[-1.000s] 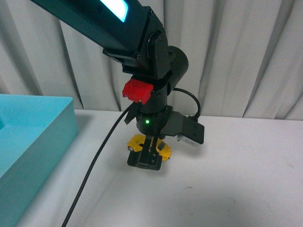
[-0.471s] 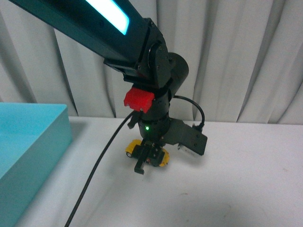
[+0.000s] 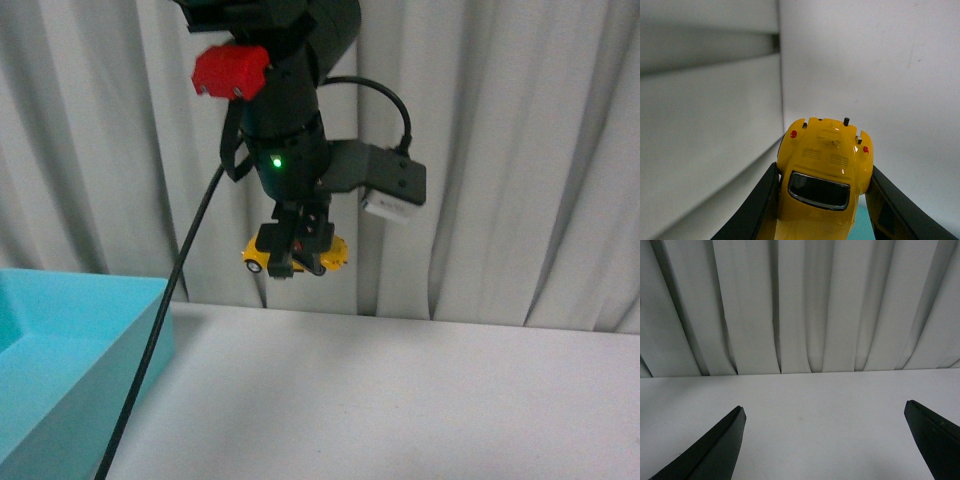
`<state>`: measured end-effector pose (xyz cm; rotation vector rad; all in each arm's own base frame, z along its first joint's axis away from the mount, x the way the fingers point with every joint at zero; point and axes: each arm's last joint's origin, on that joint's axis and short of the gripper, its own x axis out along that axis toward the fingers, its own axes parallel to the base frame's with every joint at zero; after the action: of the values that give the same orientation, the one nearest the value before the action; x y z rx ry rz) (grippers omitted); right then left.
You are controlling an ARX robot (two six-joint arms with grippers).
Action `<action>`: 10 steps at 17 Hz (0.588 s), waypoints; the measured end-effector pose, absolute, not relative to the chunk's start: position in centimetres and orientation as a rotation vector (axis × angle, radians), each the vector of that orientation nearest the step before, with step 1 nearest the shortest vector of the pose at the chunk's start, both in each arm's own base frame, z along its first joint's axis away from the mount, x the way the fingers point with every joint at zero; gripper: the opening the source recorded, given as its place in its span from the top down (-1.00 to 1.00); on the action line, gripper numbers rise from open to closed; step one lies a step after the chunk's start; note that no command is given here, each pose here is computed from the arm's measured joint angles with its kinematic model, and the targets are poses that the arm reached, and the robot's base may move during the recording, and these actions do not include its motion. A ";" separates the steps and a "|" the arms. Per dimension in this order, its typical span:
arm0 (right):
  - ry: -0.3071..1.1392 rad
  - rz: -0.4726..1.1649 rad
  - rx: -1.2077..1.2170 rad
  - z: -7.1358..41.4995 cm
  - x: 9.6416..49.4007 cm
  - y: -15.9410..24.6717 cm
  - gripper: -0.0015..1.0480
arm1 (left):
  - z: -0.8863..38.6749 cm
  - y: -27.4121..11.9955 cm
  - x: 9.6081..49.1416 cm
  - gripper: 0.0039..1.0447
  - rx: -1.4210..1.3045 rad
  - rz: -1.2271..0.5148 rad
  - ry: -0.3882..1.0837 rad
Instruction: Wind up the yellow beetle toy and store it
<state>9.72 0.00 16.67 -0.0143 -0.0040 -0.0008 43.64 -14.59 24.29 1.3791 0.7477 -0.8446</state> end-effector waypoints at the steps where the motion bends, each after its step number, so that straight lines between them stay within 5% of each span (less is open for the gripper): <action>1: -0.004 -0.001 -0.015 16.7 9.7 0.0 -0.87 | 26.7 -8.1 43.5 0.19 1.130 -0.485 0.878; 3: -0.004 -0.001 -0.015 16.7 9.7 0.0 -0.87 | 25.0 2.0 42.4 0.19 0.676 0.005 1.126; 10: -0.004 0.000 -0.015 16.7 9.7 0.0 -0.87 | 24.9 4.2 42.2 0.19 0.564 0.103 1.133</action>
<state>9.72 0.00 16.67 -0.0147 -0.0040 -0.0004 42.22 4.25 24.93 0.5642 1.1331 0.1031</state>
